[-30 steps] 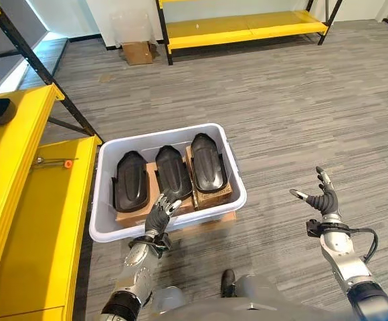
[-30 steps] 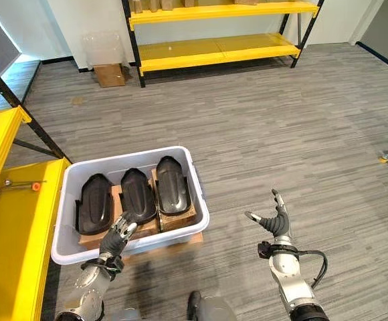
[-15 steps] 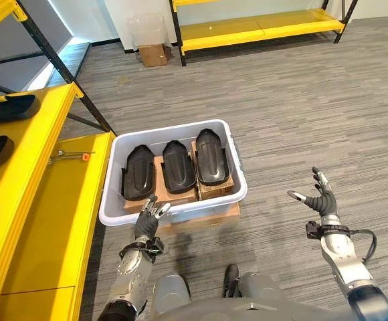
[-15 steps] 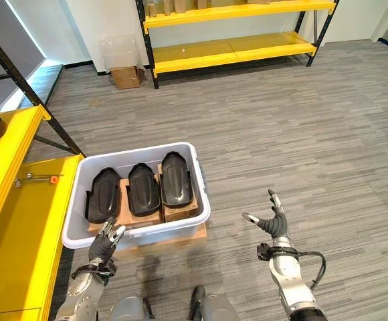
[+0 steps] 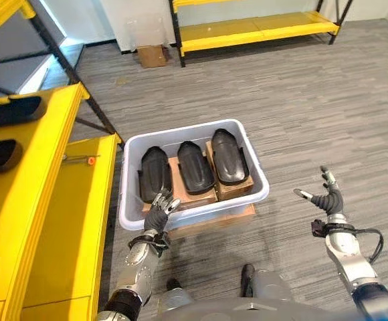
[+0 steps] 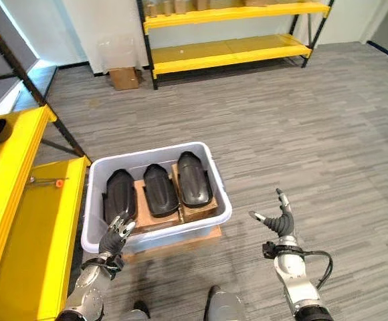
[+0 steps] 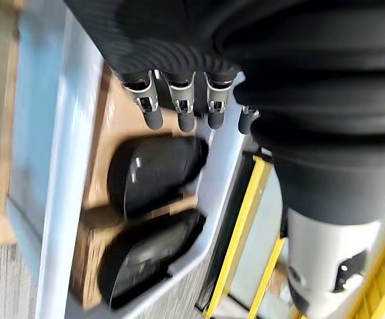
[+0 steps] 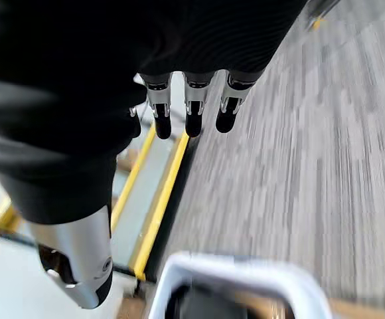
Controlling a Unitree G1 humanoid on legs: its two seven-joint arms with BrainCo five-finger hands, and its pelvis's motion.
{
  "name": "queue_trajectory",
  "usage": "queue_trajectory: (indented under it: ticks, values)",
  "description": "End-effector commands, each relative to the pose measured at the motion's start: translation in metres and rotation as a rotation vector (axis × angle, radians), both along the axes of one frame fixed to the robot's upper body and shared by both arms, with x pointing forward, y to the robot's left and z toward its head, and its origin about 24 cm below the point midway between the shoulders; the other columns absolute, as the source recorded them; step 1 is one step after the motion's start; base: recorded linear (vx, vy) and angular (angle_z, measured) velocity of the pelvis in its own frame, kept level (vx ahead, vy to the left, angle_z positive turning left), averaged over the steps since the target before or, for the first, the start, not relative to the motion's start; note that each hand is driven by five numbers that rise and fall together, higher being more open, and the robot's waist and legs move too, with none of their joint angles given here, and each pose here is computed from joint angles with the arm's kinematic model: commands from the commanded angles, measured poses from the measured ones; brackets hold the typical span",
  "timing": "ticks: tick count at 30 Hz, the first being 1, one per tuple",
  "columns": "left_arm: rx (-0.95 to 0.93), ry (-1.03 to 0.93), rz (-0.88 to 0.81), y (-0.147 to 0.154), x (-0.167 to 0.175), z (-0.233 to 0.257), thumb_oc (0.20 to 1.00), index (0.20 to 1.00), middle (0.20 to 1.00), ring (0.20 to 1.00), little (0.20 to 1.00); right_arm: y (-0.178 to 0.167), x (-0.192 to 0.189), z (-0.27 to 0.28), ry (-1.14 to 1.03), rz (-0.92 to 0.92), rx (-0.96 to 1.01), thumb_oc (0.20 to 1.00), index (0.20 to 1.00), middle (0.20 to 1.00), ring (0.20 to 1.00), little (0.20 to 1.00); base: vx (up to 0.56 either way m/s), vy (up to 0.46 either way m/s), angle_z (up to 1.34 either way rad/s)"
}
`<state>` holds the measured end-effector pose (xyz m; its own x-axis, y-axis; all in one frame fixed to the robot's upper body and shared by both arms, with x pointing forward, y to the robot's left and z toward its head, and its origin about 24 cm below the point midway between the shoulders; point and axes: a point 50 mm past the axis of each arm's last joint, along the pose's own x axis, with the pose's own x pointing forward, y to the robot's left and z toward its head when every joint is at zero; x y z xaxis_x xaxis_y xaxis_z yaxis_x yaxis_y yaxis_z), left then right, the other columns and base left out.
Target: Move parts from the plastic box to the shelf.
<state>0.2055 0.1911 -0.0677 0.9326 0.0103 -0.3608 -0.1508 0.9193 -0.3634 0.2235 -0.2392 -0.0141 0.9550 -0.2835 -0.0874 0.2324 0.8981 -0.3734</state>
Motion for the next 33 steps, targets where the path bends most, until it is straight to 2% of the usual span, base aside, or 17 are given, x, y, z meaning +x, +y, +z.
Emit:
queue_trajectory:
  ticks: [1, 11, 22, 24, 28, 33]
  values:
    - [0.026, -0.109, 0.016, 0.01, 0.007, 0.021, 1.0, 1.0, 1.0, 1.0, 1.0, 0.009, 0.016, 0.025, -0.14, 0.047, 0.016, 1.0, 1.0, 1.0, 1.0, 1.0, 0.04, 0.05, 0.03]
    - [0.025, -0.131, 0.038, 0.015, 0.006, 0.028, 1.0, 1.0, 1.0, 1.0, 1.0, 0.021, 0.029, 0.037, -0.192, 0.118, -0.026, 1.0, 1.0, 1.0, 1.0, 1.0, 0.02, -0.004, 0.05]
    - [0.045, -0.131, -0.012, 0.019, 0.006, 0.031, 1.0, 1.0, 1.0, 1.0, 1.0, 0.015, 0.07, 0.078, -0.265, 0.222, -0.129, 1.0, 1.0, 1.0, 1.0, 1.0, 0.05, -0.011, 0.09]
    - [0.054, -0.153, -0.032, 0.02, 0.011, 0.037, 1.0, 1.0, 1.0, 1.0, 1.0, 0.019, 0.081, 0.09, -0.296, 0.241, -0.183, 1.0, 1.0, 1.0, 1.0, 1.0, 0.03, -0.036, 0.25]
    - [0.081, -0.309, -0.089, 0.021, 0.042, 0.073, 1.0, 1.0, 1.0, 1.0, 1.0, 0.024, 0.121, 0.134, -0.336, 0.23, -0.251, 1.0, 1.0, 1.0, 1.0, 1.0, -0.18, -0.033, 0.26]
    - [0.064, -0.448, -0.128, 0.016, 0.061, 0.105, 1.0, 1.0, 1.0, 1.0, 1.0, 0.016, 0.141, 0.155, -0.342, 0.151, -0.318, 1.0, 1.0, 1.0, 1.0, 1.0, -0.18, 0.014, 0.14]
